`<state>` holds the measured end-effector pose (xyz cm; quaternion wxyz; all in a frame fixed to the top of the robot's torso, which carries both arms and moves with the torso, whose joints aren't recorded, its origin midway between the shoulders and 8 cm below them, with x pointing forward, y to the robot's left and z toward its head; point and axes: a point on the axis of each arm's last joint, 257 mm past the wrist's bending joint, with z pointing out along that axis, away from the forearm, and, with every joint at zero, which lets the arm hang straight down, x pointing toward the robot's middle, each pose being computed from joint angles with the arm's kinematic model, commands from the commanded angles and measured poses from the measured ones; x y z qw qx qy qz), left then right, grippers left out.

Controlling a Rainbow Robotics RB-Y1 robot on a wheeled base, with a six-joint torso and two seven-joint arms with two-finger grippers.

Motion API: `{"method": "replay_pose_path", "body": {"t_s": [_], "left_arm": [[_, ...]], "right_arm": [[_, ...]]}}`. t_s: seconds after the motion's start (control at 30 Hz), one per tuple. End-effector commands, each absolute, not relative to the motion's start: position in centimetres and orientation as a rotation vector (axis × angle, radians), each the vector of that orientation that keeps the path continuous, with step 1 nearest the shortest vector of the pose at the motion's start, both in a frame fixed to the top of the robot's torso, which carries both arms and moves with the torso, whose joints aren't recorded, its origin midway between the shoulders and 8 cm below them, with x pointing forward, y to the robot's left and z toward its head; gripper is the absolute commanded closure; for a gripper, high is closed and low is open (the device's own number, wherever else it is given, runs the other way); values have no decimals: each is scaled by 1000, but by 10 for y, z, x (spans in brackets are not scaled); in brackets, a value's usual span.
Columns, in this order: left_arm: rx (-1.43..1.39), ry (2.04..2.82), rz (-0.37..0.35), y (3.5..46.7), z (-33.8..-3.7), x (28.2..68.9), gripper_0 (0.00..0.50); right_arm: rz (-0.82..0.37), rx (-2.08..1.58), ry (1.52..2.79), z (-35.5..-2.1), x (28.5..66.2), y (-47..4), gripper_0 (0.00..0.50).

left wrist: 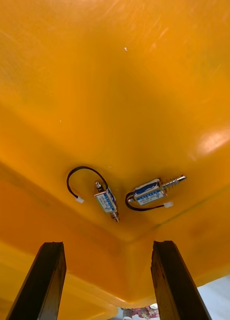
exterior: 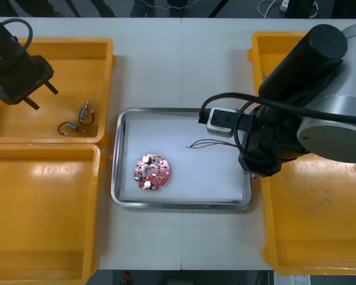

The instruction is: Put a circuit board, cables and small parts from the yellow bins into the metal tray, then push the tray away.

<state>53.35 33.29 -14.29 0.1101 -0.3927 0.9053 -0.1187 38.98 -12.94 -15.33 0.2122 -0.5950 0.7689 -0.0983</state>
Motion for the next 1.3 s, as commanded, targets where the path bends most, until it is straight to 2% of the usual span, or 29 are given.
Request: {"method": "replay_pose_path", "body": {"t_s": [0.03,0.23,0.57,0.87,1.3], "left_arm": [[-1199,2593,-404,334,-123,549,0],[-1181,2620,-421,322,-139,552,0],[-1049,2696,-328,310,-167,550,0],[-1019,2692,-343,297,-180,559,0],[-991,2720,-289,293,-197,556,0]], "right_arm": [[-287,-1758,2082,-158,394,-117,500],[-291,-1801,2046,-173,404,-104,500],[-322,-1808,2014,-202,416,-78,500],[-412,-1846,1982,-235,424,-73,500],[-351,-1855,1980,-270,436,-61,500]]}}
